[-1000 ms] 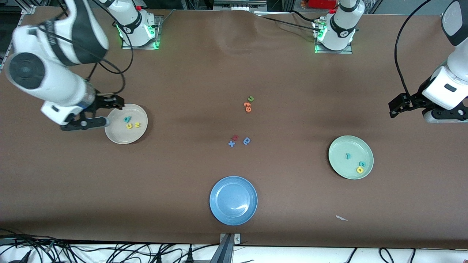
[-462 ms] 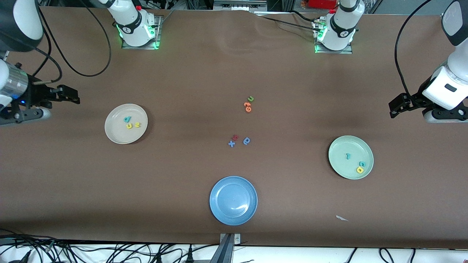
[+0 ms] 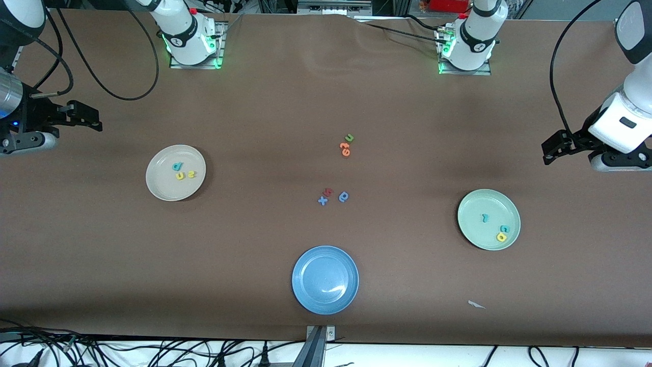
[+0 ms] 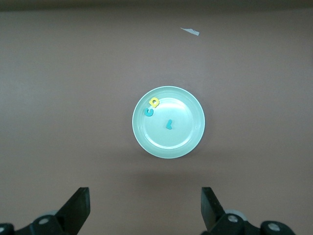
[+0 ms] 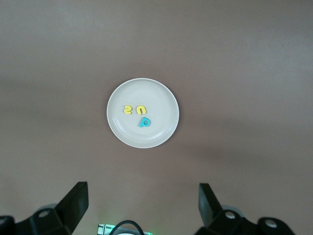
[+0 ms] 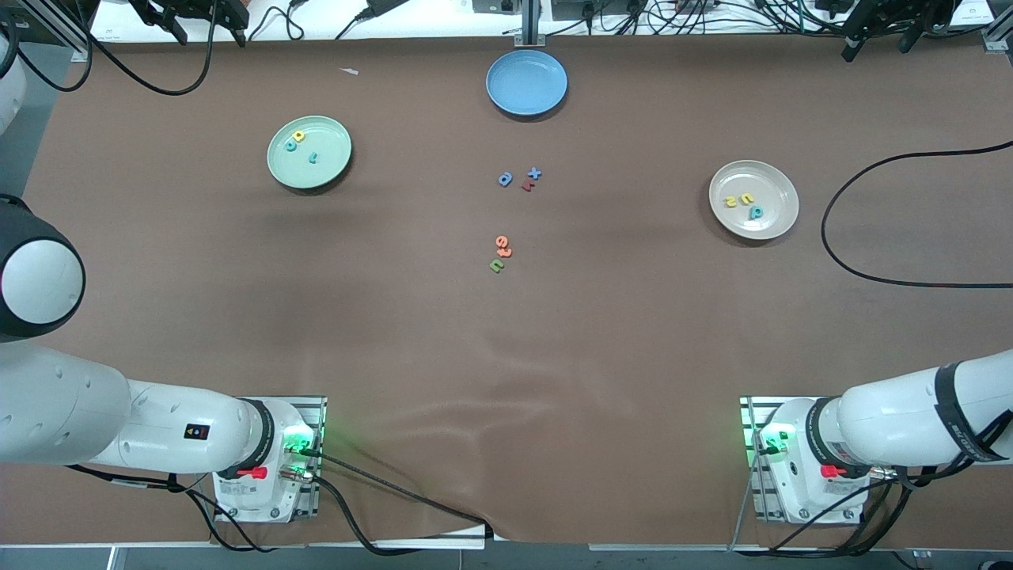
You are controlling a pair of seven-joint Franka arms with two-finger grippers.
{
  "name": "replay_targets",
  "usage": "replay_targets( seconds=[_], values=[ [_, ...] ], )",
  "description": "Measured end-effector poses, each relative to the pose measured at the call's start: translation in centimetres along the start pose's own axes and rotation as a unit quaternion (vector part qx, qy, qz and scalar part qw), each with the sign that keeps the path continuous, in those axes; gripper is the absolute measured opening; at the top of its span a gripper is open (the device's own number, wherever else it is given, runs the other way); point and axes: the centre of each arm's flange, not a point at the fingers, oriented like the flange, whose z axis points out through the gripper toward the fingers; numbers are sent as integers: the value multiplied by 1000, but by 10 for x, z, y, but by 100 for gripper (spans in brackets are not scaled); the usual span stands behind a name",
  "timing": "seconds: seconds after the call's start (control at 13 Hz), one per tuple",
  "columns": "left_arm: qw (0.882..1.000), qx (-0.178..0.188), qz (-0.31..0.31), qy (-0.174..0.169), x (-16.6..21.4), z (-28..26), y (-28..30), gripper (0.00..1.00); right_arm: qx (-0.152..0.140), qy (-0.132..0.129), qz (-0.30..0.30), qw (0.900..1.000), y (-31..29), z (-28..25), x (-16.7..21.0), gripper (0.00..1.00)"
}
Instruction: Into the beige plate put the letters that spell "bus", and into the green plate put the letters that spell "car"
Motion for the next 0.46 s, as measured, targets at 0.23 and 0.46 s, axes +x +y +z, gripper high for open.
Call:
replay_targets(
  seconds=[0.23,0.46],
  values=[
    [1000,-4,-1,0,0,0,0,100,-2,-2,1,1000,1,1,0,100],
    [1000,-4,-2,-2,0,0,0,100,-3,-2,2,1000,3,2,0,100]
  ],
)
